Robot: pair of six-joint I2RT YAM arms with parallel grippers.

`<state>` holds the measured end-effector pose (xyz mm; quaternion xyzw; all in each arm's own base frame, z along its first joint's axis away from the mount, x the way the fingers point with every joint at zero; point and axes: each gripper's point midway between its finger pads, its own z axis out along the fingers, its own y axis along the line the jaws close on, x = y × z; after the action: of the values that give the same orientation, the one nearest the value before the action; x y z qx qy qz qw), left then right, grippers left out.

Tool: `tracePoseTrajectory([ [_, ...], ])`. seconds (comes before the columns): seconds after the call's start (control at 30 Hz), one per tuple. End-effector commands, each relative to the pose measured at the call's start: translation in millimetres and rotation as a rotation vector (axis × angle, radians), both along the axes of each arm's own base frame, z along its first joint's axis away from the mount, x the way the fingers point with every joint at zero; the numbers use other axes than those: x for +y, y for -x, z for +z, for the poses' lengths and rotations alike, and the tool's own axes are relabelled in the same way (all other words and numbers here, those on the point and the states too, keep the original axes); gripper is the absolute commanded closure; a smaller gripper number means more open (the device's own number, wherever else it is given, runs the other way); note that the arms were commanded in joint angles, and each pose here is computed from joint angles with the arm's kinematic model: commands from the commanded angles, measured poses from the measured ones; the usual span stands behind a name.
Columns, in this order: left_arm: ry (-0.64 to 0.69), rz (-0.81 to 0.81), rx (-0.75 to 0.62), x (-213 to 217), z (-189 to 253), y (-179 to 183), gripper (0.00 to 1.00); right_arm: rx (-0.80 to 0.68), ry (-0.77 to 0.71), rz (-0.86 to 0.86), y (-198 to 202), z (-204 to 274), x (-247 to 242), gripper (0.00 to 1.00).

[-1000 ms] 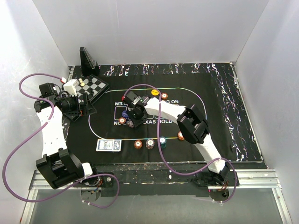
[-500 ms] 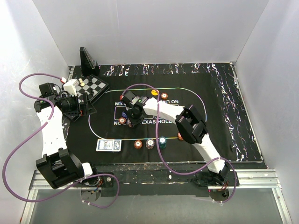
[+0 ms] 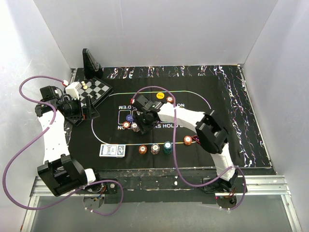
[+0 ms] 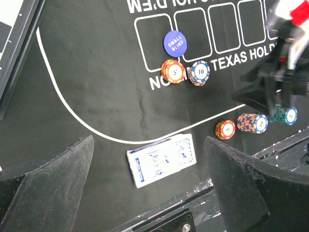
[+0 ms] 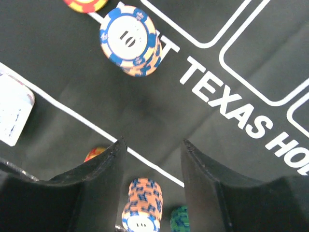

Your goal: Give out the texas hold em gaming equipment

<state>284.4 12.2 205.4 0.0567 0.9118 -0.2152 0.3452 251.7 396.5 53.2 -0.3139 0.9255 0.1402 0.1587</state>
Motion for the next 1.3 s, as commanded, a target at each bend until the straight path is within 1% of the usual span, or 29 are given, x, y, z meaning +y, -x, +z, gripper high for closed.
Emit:
tracePoseTrajectory([
  [0.0, -0.040, -0.001, -0.065, 2.2, 16.8, 2.2, 0.00, -0.091, -0.100, 0.016, 4.7, 55.7, -2.6, 0.38],
  [0.1, -0.050, 0.007, -0.063, 3.5, 15.4, 3.5, 0.00, -0.069, -0.109, 0.062, 22.6, 62.3, -9.7, 0.29],
  [0.17, -0.050, 0.008, -0.058, 3.3, 13.6, 5.2, 0.00, -0.074, -0.103, 0.094, 33.1, 62.9, -14.6, 0.26],
  [0.23, -0.051, 0.011, -0.057, 3.4, 12.7, 6.2, 0.00, -0.040, -0.111, 0.143, 50.1, 60.4, -15.8, 0.22],
  [0.43, -0.057, 0.018, -0.055, 3.6, 11.7, 9.1, 0.00, 0.010, -0.072, 0.215, 77.0, 44.7, -26.0, 0.15],
  [0.67, -0.041, 0.016, -0.038, -0.6, 7.4, 12.2, 0.00, 0.020, -0.032, 0.232, 86.7, 33.0, -34.9, 0.12],
  [1.03, -0.034, 0.011, -0.035, -4.9, 8.4, 10.1, 0.00, 0.008, 0.012, 0.233, 89.0, 22.0, -48.5, 0.12],
  [1.27, -0.036, 0.009, -0.036, -5.5, 10.0, 7.6, 0.00, 0.038, 0.020, 0.239, 96.9, 11.3, -53.0, 0.16],
])
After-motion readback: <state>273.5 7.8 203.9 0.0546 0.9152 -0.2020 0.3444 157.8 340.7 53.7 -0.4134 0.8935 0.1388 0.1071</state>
